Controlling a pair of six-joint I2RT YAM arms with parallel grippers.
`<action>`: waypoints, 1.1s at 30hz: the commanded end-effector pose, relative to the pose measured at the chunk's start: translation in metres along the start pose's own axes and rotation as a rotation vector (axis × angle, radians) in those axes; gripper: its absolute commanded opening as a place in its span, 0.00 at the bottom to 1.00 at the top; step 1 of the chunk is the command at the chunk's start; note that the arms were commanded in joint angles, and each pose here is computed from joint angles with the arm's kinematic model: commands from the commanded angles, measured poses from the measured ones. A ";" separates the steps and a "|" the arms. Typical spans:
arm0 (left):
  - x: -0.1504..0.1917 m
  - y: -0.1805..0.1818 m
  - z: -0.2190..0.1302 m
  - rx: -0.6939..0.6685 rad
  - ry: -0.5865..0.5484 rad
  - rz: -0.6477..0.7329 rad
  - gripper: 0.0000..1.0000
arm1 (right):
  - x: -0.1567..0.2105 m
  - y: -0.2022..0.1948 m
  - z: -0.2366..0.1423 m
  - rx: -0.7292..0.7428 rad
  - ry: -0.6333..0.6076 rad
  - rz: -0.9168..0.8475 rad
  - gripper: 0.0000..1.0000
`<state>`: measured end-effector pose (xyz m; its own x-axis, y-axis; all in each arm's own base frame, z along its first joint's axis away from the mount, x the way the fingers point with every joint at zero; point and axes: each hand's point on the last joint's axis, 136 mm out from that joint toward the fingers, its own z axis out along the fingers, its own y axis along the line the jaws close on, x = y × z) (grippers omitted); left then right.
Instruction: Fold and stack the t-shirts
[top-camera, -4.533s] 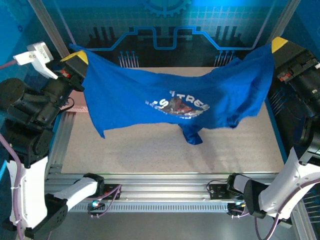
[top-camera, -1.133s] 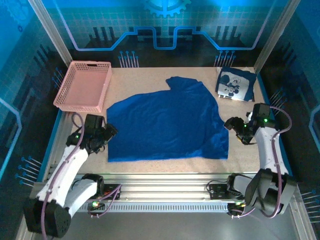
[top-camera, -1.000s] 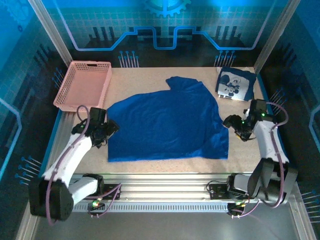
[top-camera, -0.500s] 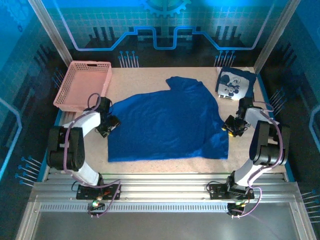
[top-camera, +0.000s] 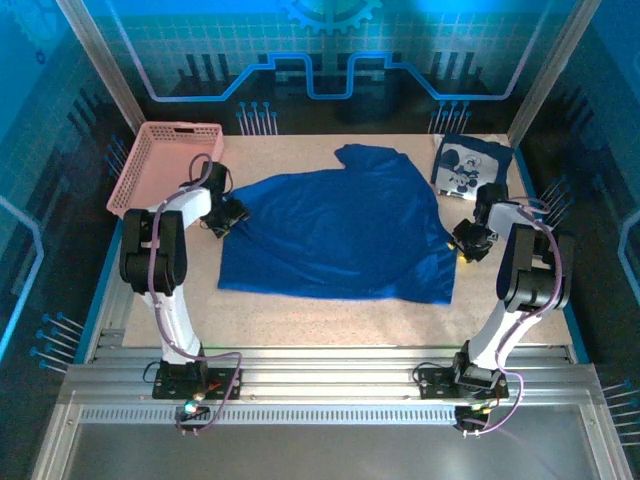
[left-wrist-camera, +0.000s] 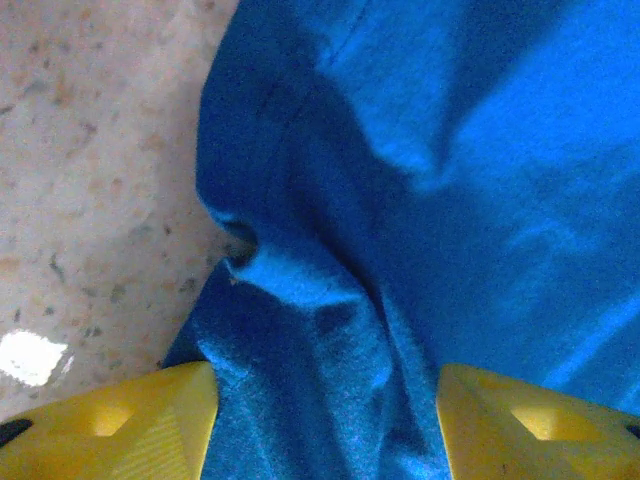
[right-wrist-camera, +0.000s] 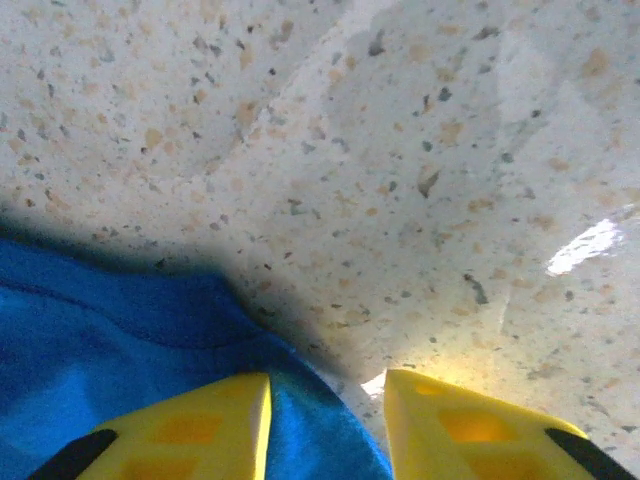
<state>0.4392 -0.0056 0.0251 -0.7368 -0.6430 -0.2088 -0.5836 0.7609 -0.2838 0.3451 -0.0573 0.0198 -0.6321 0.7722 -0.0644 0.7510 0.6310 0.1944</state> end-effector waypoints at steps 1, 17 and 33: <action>0.001 0.005 -0.020 0.010 0.015 -0.001 0.72 | -0.003 0.002 -0.024 -0.012 -0.040 0.012 0.44; 0.075 0.031 -0.153 0.187 -0.017 -0.007 0.93 | 0.097 0.006 -0.122 -0.334 0.007 -0.315 0.77; 0.111 0.077 -0.089 0.045 0.163 0.012 0.60 | 0.108 -0.010 -0.075 -0.274 0.097 -0.305 0.64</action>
<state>0.2904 -0.0164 0.0748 -0.7732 -0.6294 -0.0781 -0.5642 0.7389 -0.3684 0.2579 0.0102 0.0899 -0.8284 0.5545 -0.0794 0.4699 0.7650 0.4404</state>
